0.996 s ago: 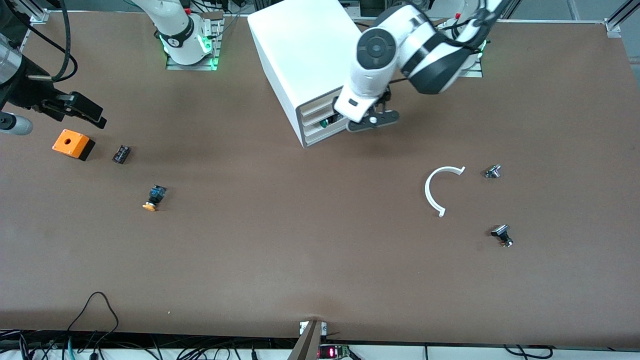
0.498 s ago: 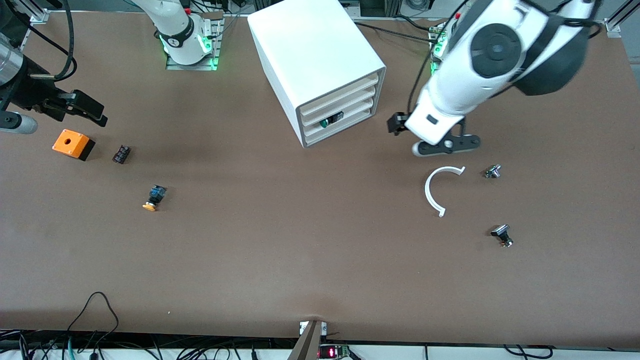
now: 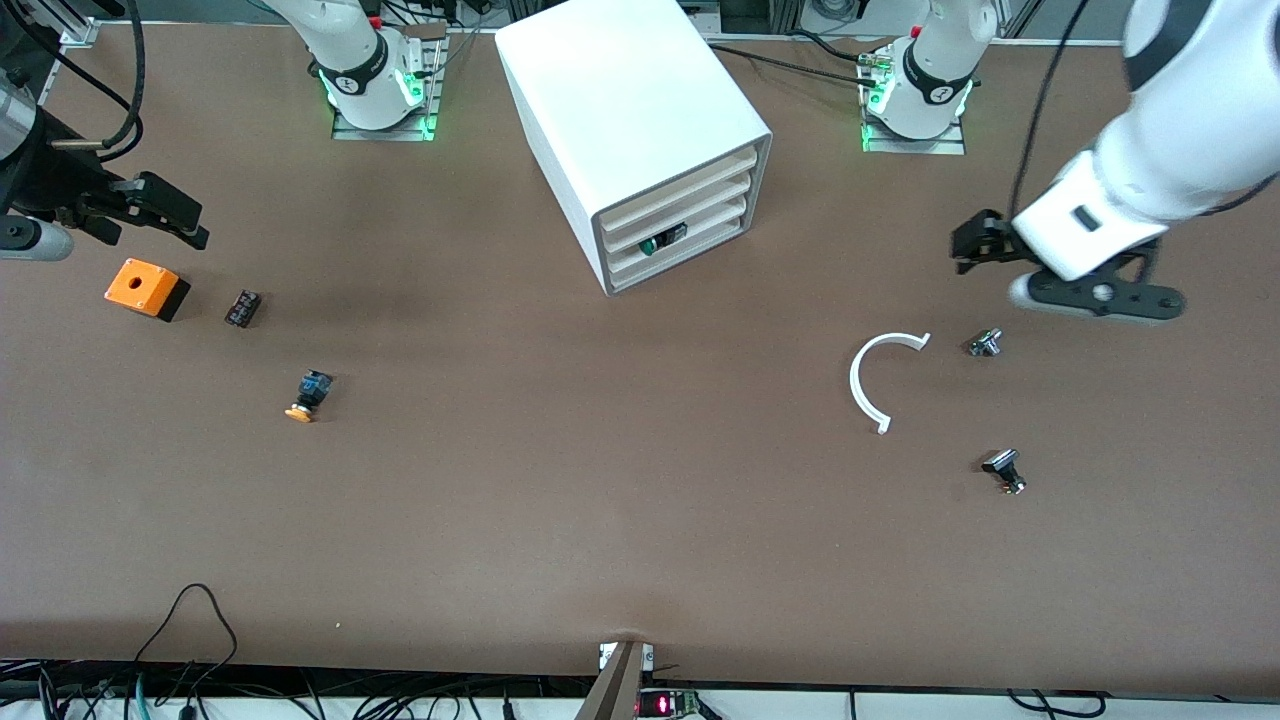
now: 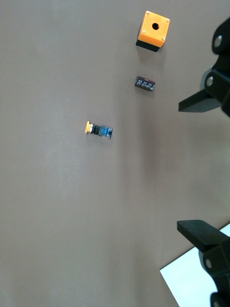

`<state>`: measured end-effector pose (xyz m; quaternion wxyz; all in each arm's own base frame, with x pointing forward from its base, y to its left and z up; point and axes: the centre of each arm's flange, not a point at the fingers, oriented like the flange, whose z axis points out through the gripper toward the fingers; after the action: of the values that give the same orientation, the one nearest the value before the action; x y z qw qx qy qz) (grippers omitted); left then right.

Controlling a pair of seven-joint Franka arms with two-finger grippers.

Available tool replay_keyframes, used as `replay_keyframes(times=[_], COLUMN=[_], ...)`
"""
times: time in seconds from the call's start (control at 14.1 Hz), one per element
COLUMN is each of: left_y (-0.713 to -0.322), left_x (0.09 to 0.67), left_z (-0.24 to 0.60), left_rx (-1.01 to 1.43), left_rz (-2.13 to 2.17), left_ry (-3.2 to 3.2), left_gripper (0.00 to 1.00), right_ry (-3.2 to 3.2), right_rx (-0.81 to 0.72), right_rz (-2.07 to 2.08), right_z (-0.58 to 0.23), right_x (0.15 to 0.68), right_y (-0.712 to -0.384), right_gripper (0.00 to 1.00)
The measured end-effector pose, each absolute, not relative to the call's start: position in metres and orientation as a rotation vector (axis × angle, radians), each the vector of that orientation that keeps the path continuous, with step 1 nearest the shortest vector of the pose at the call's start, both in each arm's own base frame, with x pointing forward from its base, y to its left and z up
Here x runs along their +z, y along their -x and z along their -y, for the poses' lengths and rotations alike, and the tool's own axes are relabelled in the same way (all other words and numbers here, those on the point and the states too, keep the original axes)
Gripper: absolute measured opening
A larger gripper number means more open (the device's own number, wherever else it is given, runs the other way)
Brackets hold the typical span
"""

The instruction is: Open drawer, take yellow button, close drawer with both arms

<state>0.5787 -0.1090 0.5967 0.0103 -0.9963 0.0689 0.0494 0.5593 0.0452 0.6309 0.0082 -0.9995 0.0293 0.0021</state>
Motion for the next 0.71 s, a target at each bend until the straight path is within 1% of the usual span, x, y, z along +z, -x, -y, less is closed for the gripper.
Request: replay_keyframes(times=[0.14, 0.36, 0.71], left_y=[-0.572, -0.564, -0.556], left_x=[0.598, 0.597, 0.585], left_z=[0.085, 0.058, 0.030], left_rx=[0.104, -0.070, -0.056], left_rz=[-0.159, -0.078, -0.026], left_ry=[3.110, 3.139, 3.137], left_gripper=[1.00, 1.00, 1.00], right_ry=[3.124, 3.124, 3.124], right_rx=[0.007, 0.006, 0.006], right_rz=[-0.091, -0.091, -0.091], right_z=[-0.045, -0.045, -0.045], right_x=[0.631, 0.631, 0.631], right_y=[-0.559, -0.559, -0.559], right_gripper=[1.00, 1.00, 1.00])
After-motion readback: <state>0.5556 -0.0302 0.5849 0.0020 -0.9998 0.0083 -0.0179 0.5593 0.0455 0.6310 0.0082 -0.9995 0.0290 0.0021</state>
